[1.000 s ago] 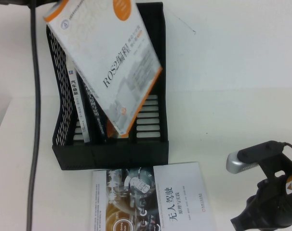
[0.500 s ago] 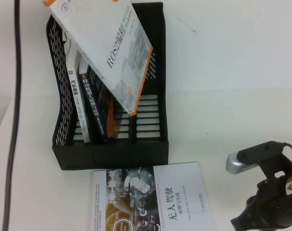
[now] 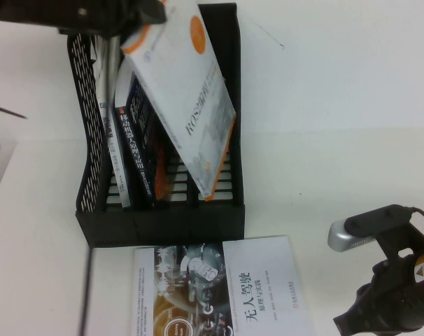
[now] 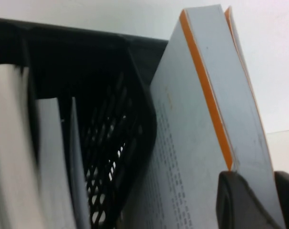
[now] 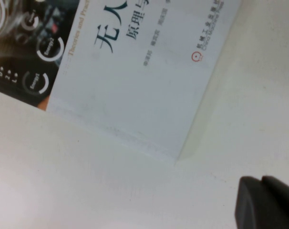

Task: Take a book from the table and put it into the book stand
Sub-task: Place the book on the book shelf

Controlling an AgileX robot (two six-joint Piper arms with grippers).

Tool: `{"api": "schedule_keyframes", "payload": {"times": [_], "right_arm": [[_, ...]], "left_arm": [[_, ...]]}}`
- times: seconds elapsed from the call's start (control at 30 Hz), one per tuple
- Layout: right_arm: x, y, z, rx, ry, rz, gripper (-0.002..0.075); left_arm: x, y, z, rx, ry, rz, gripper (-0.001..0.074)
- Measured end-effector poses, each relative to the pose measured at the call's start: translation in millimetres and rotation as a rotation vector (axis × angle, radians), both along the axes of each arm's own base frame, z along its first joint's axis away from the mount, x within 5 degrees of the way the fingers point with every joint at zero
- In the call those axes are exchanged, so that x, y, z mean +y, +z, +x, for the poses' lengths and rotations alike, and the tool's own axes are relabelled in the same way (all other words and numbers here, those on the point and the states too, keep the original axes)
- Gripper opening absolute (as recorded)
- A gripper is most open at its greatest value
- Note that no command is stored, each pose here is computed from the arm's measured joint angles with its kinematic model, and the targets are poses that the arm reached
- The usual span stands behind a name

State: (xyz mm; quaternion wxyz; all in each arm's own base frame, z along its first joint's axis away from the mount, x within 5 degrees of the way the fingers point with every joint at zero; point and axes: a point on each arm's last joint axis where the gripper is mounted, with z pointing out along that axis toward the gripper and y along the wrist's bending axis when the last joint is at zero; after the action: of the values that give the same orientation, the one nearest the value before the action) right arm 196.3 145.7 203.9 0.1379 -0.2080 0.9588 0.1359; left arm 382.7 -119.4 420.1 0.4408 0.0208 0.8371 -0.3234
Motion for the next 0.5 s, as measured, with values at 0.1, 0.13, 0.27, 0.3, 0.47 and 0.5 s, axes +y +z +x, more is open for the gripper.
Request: {"api": "schedule_keyframes", "payload": {"times": [0.1, 0.13, 0.27, 0.3, 0.47, 0.5], "right_arm": [[0, 0, 0, 0.001, -0.004, 0.006, 0.0003], [1, 0, 0, 0.003, -0.006, 0.008, 0.0003], [1, 0, 0, 0.006, -0.012, 0.015, 0.0003], [1, 0, 0, 0.007, -0.013, 0.017, 0.0003], [1, 0, 0, 0.007, -0.013, 0.017, 0.0003], [1, 0, 0, 0.007, -0.013, 0.017, 0.0003]], "left_arm": [[-9, -8, 6, -0.004, -0.002, 0.012, 0.0110], [-13, -9, 7, -0.010, -0.003, 0.014, 0.0109], [-19, -17, 11, -0.013, -0.008, 0.042, 0.0109], [-19, -18, 12, -0.013, -0.009, 0.051, 0.0109], [-21, -30, 16, 0.011, -0.038, 0.107, 0.0211], [-21, -29, 16, 0.010, -0.042, 0.109, 0.0262]]}}
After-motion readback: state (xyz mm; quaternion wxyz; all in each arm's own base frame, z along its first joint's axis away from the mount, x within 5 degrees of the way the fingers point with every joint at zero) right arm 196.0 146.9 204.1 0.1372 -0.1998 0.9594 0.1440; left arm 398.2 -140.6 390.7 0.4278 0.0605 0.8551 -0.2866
